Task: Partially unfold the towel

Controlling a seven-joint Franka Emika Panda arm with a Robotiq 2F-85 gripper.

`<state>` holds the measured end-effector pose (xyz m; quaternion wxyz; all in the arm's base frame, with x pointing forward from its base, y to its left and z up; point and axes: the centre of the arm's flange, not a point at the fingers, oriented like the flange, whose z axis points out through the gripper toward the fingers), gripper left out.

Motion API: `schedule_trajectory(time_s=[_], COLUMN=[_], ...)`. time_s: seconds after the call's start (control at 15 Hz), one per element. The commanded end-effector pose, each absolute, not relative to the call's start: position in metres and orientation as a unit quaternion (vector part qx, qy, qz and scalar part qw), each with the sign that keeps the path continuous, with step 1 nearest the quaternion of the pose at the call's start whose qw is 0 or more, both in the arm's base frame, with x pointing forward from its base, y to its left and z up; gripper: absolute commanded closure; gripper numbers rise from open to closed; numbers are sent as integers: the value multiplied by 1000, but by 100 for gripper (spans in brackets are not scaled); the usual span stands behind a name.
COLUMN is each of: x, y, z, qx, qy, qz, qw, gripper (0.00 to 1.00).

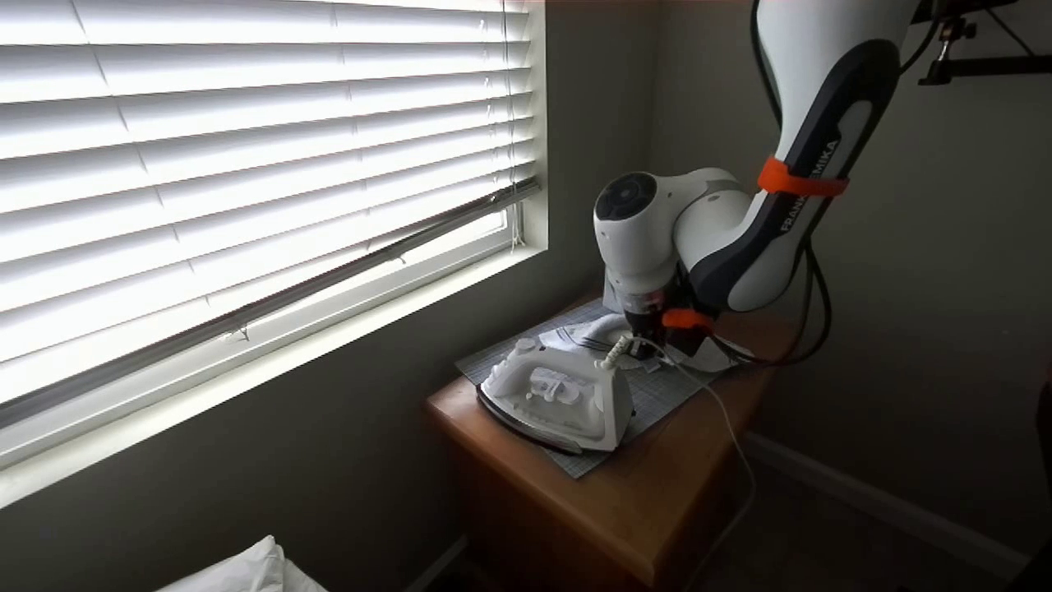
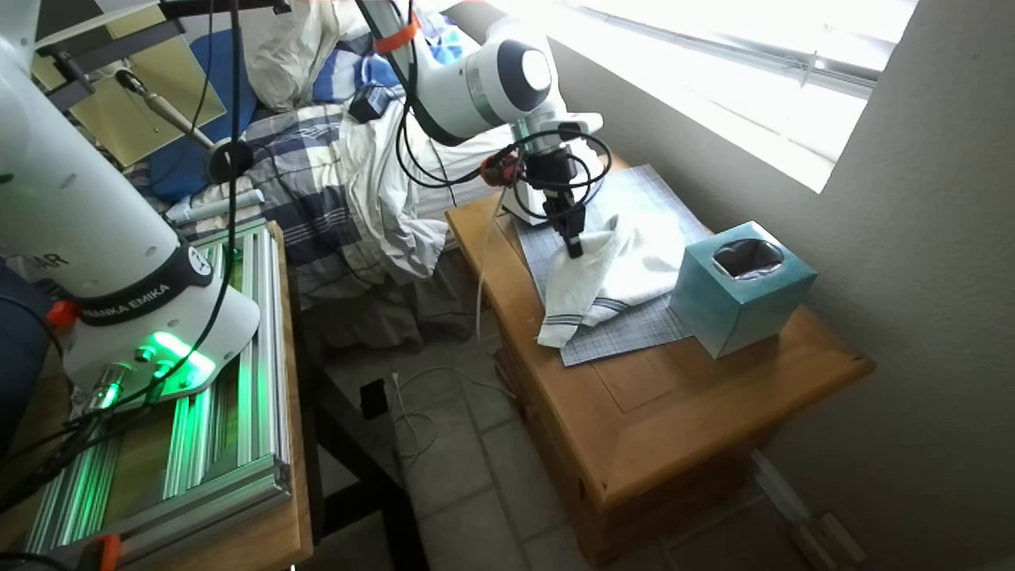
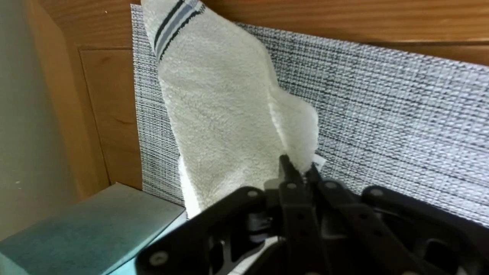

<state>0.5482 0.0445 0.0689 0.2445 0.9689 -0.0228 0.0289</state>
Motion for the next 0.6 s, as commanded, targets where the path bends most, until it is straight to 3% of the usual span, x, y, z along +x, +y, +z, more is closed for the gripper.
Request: schedule_trajectory(time_s=[0.0, 0.53], x=[534, 518], y=[38, 34], z=[86, 88], qx=[984, 993], qy=[29, 113], qz=[28, 5], qw=[172, 38], gripper=[99, 99])
